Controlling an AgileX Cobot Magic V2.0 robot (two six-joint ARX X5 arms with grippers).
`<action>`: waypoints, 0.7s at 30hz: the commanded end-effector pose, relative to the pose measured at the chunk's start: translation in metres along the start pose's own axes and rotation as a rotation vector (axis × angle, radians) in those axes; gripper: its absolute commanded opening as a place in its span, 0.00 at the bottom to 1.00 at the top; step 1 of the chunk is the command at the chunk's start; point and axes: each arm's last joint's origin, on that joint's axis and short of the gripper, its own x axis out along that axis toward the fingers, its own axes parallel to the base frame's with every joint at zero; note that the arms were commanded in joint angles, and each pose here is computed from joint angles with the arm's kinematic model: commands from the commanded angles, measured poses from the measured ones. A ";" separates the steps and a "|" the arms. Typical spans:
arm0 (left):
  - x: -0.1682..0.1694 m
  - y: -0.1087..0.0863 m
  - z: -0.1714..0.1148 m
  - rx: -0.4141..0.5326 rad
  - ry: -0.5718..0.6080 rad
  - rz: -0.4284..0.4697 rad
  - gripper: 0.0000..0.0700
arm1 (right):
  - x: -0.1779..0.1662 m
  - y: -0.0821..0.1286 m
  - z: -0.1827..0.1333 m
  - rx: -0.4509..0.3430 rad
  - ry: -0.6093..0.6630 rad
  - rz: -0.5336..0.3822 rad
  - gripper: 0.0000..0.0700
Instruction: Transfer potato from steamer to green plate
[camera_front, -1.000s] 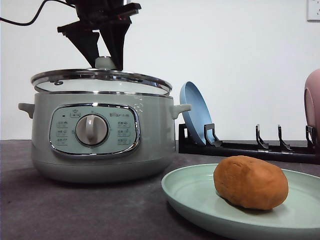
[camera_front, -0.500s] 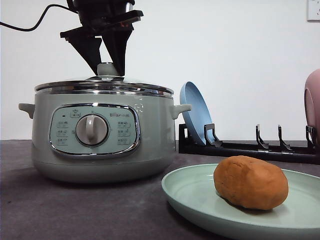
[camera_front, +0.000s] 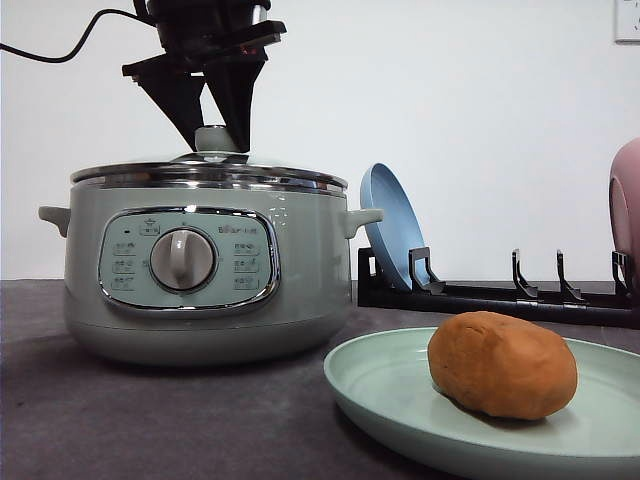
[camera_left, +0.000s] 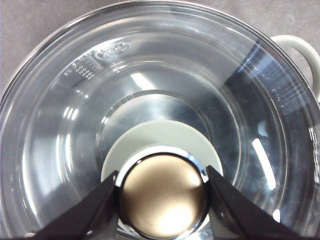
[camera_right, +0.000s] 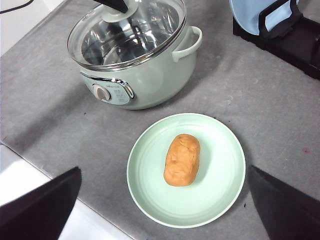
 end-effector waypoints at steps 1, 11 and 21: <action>0.012 -0.001 0.009 0.046 -0.024 -0.005 0.00 | -0.002 0.001 0.003 -0.009 -0.011 0.006 1.00; 0.012 -0.002 0.008 0.008 -0.011 -0.008 0.00 | -0.002 0.001 0.003 -0.009 -0.011 0.006 1.00; 0.012 -0.002 0.006 -0.008 0.011 -0.009 0.00 | -0.002 0.001 0.003 -0.009 -0.011 0.006 1.00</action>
